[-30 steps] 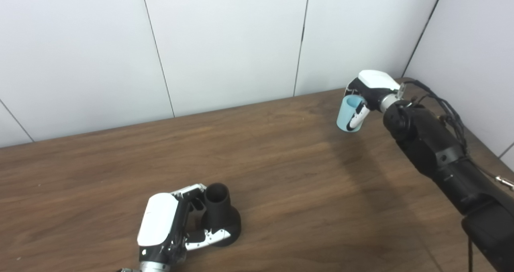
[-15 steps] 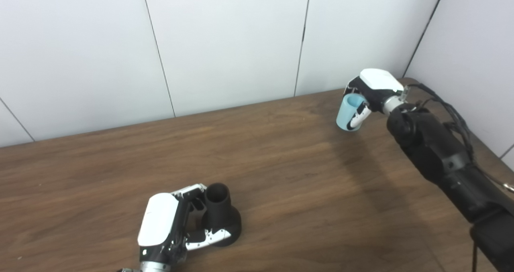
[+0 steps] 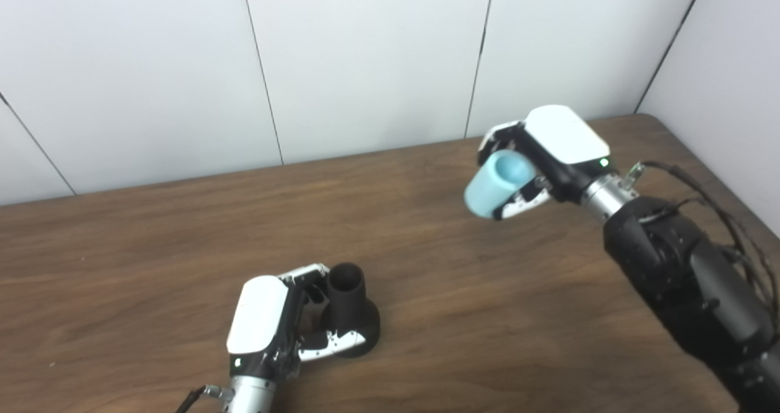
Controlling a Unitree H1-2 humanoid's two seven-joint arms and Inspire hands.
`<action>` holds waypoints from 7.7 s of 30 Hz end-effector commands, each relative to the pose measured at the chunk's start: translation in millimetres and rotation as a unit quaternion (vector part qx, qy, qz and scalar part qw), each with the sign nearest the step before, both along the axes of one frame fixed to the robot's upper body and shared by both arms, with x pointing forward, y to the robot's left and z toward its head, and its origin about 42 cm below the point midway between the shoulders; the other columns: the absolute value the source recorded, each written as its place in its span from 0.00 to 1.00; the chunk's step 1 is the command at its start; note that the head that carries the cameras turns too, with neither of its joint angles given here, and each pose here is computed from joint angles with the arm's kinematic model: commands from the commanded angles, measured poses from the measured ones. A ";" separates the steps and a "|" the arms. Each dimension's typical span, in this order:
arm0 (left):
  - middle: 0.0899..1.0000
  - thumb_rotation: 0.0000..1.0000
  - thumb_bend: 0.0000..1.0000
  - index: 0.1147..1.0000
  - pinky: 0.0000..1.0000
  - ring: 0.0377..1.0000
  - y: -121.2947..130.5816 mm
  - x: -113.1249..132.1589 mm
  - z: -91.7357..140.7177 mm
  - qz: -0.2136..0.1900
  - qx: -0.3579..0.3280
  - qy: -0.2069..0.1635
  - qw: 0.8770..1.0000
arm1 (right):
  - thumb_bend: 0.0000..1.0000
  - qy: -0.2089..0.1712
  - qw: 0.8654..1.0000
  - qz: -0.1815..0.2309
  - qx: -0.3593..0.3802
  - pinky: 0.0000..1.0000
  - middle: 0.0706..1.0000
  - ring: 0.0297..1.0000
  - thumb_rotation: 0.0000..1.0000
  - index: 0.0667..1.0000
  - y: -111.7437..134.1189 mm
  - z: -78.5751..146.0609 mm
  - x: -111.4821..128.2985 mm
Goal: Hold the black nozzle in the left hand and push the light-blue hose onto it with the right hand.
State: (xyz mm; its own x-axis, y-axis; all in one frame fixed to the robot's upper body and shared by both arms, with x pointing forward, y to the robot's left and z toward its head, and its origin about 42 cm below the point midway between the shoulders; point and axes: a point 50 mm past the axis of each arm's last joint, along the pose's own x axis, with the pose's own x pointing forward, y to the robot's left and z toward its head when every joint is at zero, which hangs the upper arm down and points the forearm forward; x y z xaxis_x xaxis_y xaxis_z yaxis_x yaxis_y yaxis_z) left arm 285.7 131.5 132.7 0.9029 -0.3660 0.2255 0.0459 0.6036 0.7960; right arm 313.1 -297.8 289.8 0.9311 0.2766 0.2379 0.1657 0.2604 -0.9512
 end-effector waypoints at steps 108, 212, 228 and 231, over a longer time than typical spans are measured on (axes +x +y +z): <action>0.41 0.00 0.50 0.44 0.43 0.45 -28.2 -16.1 -18.0 -0.008 0.022 0.027 0.999 | 0.49 0.069 0.972 0.226 -0.001 0.30 0.44 0.37 0.00 0.51 112.1 25.7 -22.3; 0.40 0.00 0.50 0.44 0.42 0.44 -22.2 -15.4 -18.1 -0.009 0.035 0.032 0.999 | 0.50 0.062 0.985 0.145 0.073 0.35 0.47 0.36 0.00 0.47 80.9 72.6 -36.8; 0.41 0.00 0.50 0.44 0.43 0.45 -20.0 -10.0 -15.2 -0.012 0.038 0.035 0.999 | 0.50 0.073 0.981 0.144 0.109 0.34 0.47 0.37 0.00 0.47 75.6 56.6 -45.9; 0.40 0.00 0.50 0.44 0.43 0.45 -19.9 -9.5 -14.2 -0.013 0.038 0.034 0.999 | 0.50 0.077 0.980 0.144 0.112 0.34 0.47 0.37 0.00 0.47 74.7 51.7 -46.6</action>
